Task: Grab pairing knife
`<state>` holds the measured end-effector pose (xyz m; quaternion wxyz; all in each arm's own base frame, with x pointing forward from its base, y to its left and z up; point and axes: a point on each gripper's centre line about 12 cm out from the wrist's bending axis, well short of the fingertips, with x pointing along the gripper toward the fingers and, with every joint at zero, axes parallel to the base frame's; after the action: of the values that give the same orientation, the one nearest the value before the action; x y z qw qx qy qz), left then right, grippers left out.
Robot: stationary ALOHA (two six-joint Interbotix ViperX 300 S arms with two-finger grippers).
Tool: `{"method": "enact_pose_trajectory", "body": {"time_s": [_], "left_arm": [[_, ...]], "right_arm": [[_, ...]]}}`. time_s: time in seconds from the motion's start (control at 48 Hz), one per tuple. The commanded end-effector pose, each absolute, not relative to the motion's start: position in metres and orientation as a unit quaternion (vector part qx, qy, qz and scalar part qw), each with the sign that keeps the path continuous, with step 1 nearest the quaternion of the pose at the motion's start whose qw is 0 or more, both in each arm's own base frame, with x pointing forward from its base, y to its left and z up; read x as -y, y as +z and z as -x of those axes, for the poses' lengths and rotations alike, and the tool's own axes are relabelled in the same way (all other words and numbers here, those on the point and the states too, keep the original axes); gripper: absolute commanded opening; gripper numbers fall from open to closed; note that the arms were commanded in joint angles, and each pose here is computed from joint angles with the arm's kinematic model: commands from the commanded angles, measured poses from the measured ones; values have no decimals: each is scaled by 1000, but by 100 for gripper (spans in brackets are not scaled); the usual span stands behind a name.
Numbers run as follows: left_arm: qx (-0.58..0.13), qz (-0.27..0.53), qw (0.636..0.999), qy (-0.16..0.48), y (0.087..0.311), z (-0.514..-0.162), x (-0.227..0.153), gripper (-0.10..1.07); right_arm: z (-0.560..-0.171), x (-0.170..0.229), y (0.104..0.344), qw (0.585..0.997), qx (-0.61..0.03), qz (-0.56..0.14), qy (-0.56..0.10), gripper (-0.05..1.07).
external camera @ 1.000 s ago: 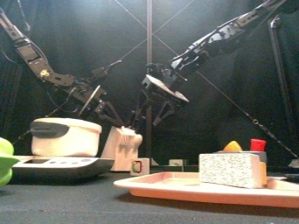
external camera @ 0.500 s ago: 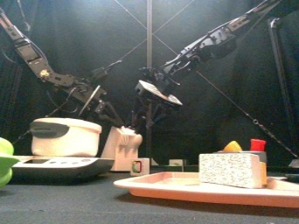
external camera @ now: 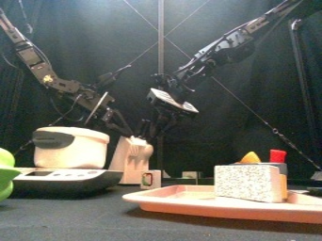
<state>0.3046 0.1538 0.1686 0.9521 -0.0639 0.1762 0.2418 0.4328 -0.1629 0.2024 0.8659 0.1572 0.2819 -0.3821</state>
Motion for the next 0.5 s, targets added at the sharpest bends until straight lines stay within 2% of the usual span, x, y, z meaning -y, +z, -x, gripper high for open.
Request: {"method": "enact_pose_trajectory", "body": {"time_s": [0.0,0.479], "left_arm": [[-166,63,953,245,174,-306,-157,29],[-169,63,953,245,173,-305,-156,29]], "right_arm": [[-436,164,223,873,-259,-159,-381,65],[-436,150,232,875,-258,-150,-383,65]]}}
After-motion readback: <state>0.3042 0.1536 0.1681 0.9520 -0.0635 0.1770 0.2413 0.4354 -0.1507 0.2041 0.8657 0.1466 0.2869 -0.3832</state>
